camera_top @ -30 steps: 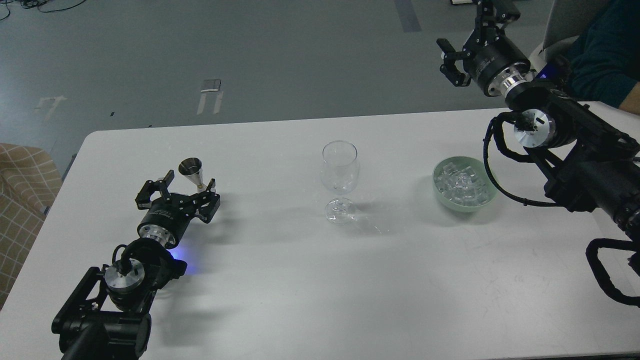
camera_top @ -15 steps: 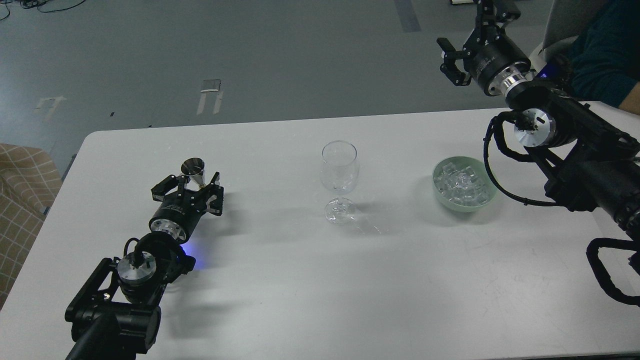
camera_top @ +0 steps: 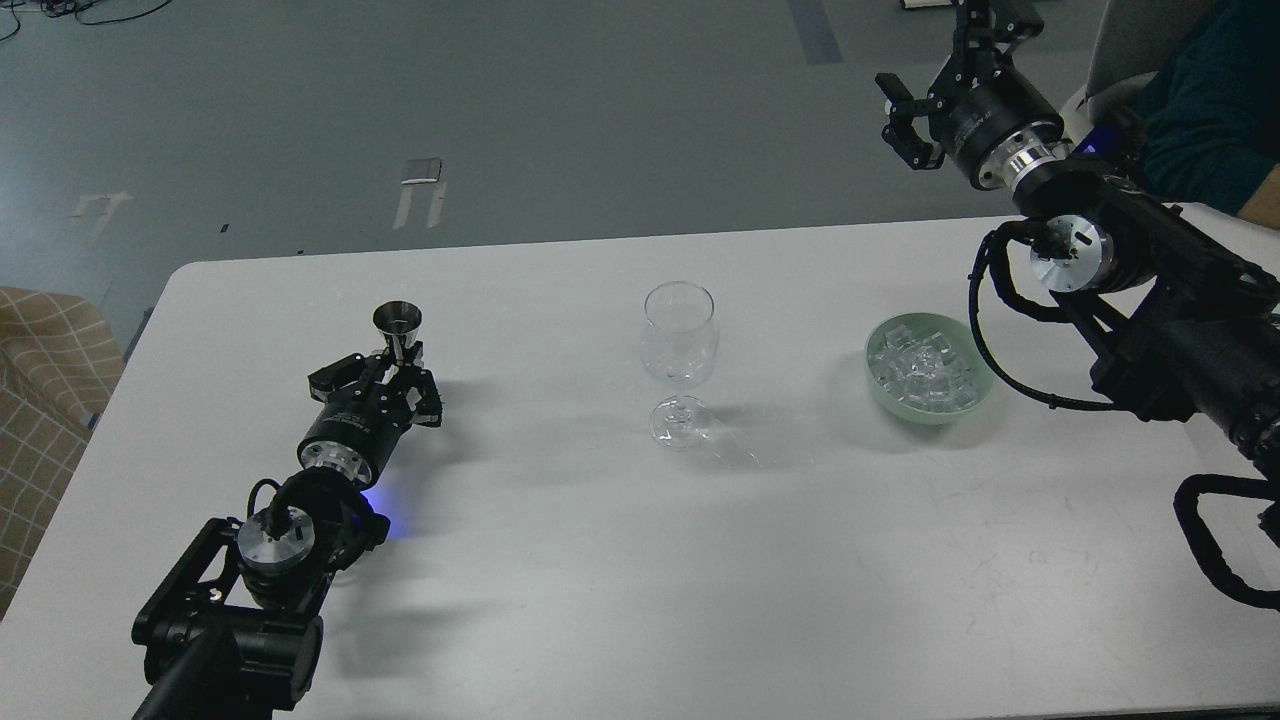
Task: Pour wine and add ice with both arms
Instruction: 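Lift the jigger with the left gripper and raise it upward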
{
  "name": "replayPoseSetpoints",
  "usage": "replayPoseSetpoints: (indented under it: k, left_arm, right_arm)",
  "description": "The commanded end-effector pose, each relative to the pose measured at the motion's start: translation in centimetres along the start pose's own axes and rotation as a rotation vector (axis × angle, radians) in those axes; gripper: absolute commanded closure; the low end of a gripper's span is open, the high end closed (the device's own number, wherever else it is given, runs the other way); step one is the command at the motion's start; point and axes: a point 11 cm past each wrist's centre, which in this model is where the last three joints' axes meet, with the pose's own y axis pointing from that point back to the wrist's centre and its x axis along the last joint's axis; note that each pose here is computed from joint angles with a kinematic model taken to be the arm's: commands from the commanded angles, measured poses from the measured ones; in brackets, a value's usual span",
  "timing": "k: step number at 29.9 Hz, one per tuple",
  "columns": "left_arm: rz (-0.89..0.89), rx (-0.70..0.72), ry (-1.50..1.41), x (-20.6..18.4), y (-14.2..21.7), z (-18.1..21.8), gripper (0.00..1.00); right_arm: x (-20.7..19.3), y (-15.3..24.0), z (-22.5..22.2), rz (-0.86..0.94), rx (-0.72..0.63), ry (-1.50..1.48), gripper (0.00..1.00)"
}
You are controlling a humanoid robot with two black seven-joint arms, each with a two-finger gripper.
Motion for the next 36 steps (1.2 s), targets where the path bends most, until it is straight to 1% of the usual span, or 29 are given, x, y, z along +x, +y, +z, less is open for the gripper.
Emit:
replayPoseSetpoints:
  k: [1, 5, 8, 12, 14, 15, 20, 26, 36]
  left_arm:
    - [-0.027, -0.007, 0.001, -1.1, -0.4, -0.1, 1.0]
    - [-0.073, -0.007, -0.014, -3.7, -1.0, 0.3, 1.0]
    - [-0.069, -0.002, -0.032, -5.6, -1.1, 0.8, 1.0]
    - [-0.114, 0.02, -0.084, -9.4, -0.5, 1.5, 1.0]
    - [-0.144, 0.027, -0.112, -10.7, -0.2, 1.8, 1.0]
    - [-0.144, 0.027, -0.112, -10.8, -0.2, 1.8, 1.0]
    - [-0.201, 0.102, -0.209, -13.8, 0.9, 0.8, 1.0]
    - [-0.229, 0.161, -0.231, -15.7, 1.7, -1.3, 1.0]
    - [-0.207, 0.316, -0.274, -15.1, 3.5, -6.8, 1.0]
  right_arm:
    - [0.0, 0.0, 0.0, 0.001, 0.0, 0.001, 0.0]
    - [0.1, 0.1, 0.1, 0.002, -0.001, 0.0, 0.0]
    - [0.2, 0.1, 0.1, 0.003, -0.002, 0.001, 0.0]
    - [0.1, 0.1, 0.1, 0.001, -0.002, -0.001, 0.0]
    - [0.1, 0.1, 0.1, 0.002, -0.002, 0.0, 0.0]
    - [0.1, 0.1, 0.1, 0.002, -0.002, 0.0, 0.0]
    - [0.0, 0.0, -0.1, 0.001, 0.001, 0.0, 0.0]
    - [0.0, 0.1, 0.1, 0.0, -0.002, -0.002, 0.0]
    - [0.1, 0.1, 0.2, 0.003, -0.004, -0.001, 0.0]
